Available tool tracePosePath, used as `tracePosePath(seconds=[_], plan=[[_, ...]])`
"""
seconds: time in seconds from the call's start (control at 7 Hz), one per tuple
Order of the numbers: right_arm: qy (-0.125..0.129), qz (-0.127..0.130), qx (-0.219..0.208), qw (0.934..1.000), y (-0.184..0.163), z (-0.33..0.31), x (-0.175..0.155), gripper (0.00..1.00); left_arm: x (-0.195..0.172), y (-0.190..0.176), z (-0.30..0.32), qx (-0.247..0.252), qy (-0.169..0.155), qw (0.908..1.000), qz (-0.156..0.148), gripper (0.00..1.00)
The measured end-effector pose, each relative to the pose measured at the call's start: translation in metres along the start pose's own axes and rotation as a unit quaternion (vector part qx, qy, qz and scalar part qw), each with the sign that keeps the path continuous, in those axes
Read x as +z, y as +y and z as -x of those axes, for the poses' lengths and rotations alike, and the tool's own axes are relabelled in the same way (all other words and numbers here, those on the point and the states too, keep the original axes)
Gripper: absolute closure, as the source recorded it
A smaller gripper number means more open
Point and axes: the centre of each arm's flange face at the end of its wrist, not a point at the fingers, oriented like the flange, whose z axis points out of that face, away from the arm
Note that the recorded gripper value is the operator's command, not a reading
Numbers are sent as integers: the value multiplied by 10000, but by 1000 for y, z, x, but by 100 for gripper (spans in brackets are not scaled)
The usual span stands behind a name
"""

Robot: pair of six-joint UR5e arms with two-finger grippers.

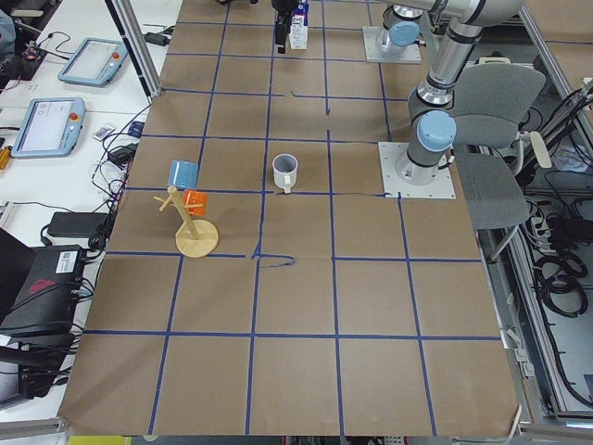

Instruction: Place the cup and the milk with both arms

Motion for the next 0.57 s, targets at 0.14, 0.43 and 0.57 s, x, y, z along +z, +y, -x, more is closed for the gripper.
tracePosePath(seconds=[0.14, 0.43, 0.57], plan=[[5, -175, -1, 9998, -3, 0, -2, 0, 0, 0, 0, -1, -2, 10000, -3, 0], [-11, -316, -3, 9995, -6, 1, -7, 0, -1, 0, 1, -8, -7, 10000, -5, 0], [-30, -343, -8, 9994, -5, 2, -9, 0, 0, 0, 1, -12, -7, 10000, 5, 0]])
